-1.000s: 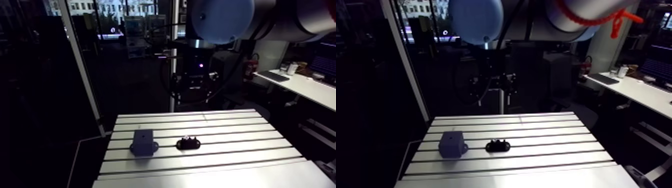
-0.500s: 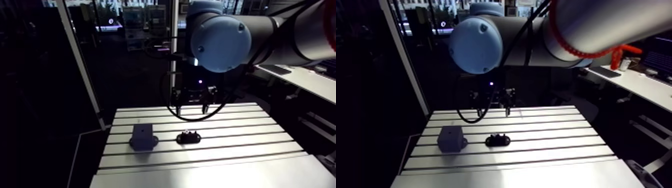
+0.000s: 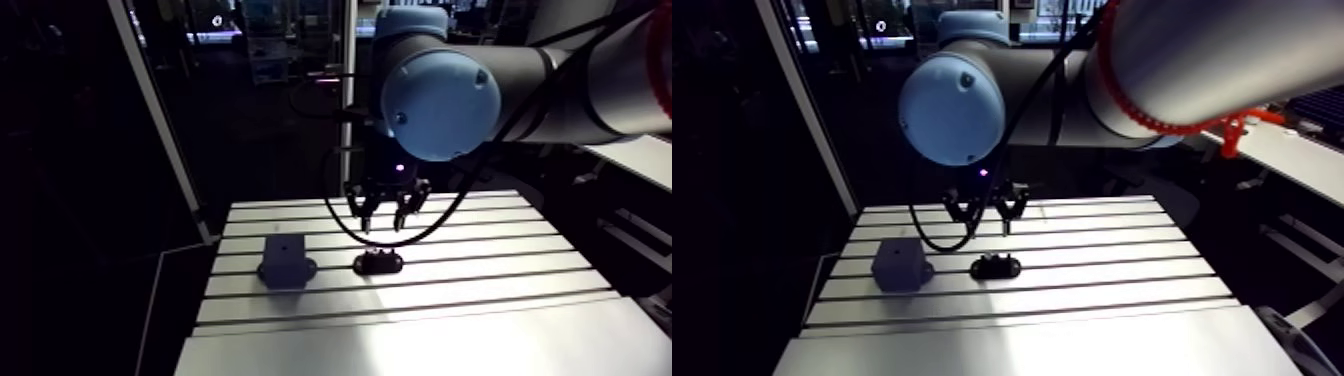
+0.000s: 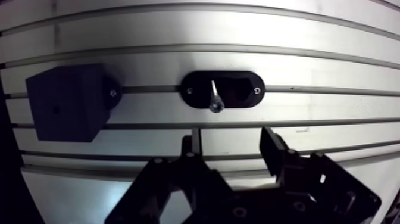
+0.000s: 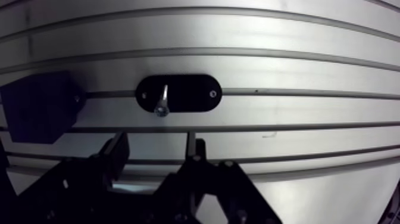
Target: Pick up the M10 bolt and insert it into the hole until fully seated.
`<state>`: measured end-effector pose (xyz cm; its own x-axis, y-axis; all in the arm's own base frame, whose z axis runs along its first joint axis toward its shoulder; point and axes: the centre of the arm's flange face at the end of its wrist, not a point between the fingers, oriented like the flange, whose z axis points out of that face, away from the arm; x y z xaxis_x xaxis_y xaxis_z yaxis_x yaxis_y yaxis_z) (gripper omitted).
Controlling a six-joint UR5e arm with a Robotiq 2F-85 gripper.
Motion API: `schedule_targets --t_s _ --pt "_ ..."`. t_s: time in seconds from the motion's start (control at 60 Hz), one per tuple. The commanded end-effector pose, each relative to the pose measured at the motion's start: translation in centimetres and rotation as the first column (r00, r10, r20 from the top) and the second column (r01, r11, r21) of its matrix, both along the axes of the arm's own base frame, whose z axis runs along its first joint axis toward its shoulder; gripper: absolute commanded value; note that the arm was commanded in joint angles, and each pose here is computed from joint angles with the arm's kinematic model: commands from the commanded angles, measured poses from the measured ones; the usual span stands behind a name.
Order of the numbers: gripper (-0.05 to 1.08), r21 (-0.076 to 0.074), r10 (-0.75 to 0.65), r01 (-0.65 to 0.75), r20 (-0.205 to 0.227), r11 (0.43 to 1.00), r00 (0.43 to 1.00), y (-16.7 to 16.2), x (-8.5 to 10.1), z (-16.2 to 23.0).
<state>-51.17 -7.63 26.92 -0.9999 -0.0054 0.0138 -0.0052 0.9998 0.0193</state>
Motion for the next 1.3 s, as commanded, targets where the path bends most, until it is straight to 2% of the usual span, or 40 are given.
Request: schedule_targets --t_s 0.017,0.2,0.467,0.767,0.9,1.3 --pt "0.47 -0.001 0.000 0.000 0.010 1.000 1.000 0.0 -0.2 -0.7" --pt "0.50 -0.002 0.001 -0.001 -0.005 1.000 1.000 0.0 -0.6 -1.1" --pt "0.53 -0.016 0.003 -0.003 0.018 1.000 1.000 -0.1 -0.8 -2.4" --pt "0.53 -0.017 0.005 -0.004 0.027 1.000 1.000 -0.1 -0.8 -3.0" --pt "0.53 -0.015 0.006 -0.006 0.000 1.000 1.000 -0.1 -1.2 -3.0" --pt "0.53 -0.016 0.011 -0.011 0.020 1.000 1.000 -0.3 -1.3 -4.2"
